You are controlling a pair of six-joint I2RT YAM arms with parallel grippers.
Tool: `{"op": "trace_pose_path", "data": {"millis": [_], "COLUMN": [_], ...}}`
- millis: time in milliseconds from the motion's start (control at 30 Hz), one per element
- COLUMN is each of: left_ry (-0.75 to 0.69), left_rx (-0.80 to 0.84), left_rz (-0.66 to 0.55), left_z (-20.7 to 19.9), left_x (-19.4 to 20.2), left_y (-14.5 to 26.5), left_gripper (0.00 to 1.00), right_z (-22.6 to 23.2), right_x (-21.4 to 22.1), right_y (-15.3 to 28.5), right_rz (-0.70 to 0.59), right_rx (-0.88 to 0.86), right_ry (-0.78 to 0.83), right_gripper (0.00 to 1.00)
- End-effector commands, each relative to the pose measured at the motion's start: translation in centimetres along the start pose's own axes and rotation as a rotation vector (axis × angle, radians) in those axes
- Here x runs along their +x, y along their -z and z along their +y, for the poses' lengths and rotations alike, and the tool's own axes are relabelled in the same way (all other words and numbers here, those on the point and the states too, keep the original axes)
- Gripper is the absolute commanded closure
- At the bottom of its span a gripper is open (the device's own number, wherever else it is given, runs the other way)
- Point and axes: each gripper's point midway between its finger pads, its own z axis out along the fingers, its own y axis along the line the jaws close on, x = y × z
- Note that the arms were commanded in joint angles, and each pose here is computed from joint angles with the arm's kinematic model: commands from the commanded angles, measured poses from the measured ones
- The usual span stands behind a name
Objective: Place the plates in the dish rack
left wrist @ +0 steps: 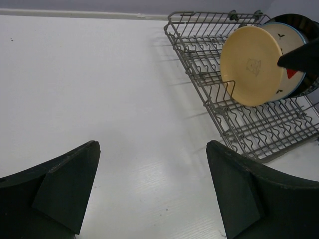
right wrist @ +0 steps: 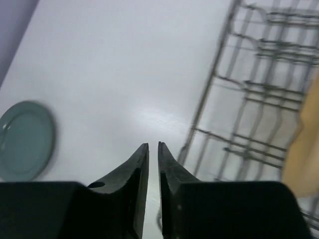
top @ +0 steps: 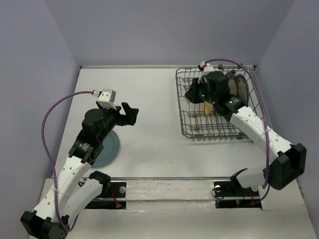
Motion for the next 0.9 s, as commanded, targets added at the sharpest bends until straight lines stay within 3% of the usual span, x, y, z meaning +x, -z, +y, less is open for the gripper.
{"op": "trace_pose_path", "data": {"millis": [0,33,67,100,233,300,333,433,567,867], "left_ry": [0.004,0.01,0.014,0.019,0.027,0.026,0.032,0.033,0.025,0.016], "left_rx": [-0.1,-0.137,-0.156,-0.195,-0.289,-0.327,-0.365,-0.397,-0.371,-0.343], "left_rz": [-0.121,-0.15,-0.169,-0.209,-0.32,-0.355,-0.378,-0.389,-0.345,-0.308], "left_z": [1.6,2.1,2.4,2.9,4.3,5.0,5.7,6.6,6.4,6.1], "left_x": [-3.1,-3.9,-4.5,-5.5,-7.8,-8.2,-8.2,-7.4,-6.0,-5.4], "left_y": [0.6,1.1,1.4,2.2,4.7,5.5,6.1,6.4,5.3,4.3], "left_gripper": [0.01,0.01,0.01,0.01,0.01,0.01,0.01,0.01,0.01,0.01], "right_z": [12.7,14.5,16.8,18.8,23.8,25.7,26.2,27.7,28.8,32.4], "right_x": [6.1,6.2,9.3,8.6,11.8,13.1,16.0,17.9,23.7,30.2], "right_y": [-2.1,-2.8,-4.0,-4.5,-7.3,-8.4,-9.8,-11.2,-13.2,-14.6], "right_rz": [0.154,0.147,0.229,0.197,0.26,0.284,0.34,0.387,0.515,0.659], "right_rx": [-0.476,-0.521,-0.565,-0.616,-0.695,-0.734,-0.73,-0.771,-0.782,-0.837], "right_ry": [-0.061,-0.064,-0.078,-0.075,-0.133,-0.161,-0.17,-0.252,-0.366,-0.43], "right_gripper": [0.85,0.85,0.83,0.8,0.53,0.45,0.4,0.39,0.38,0.38]}}
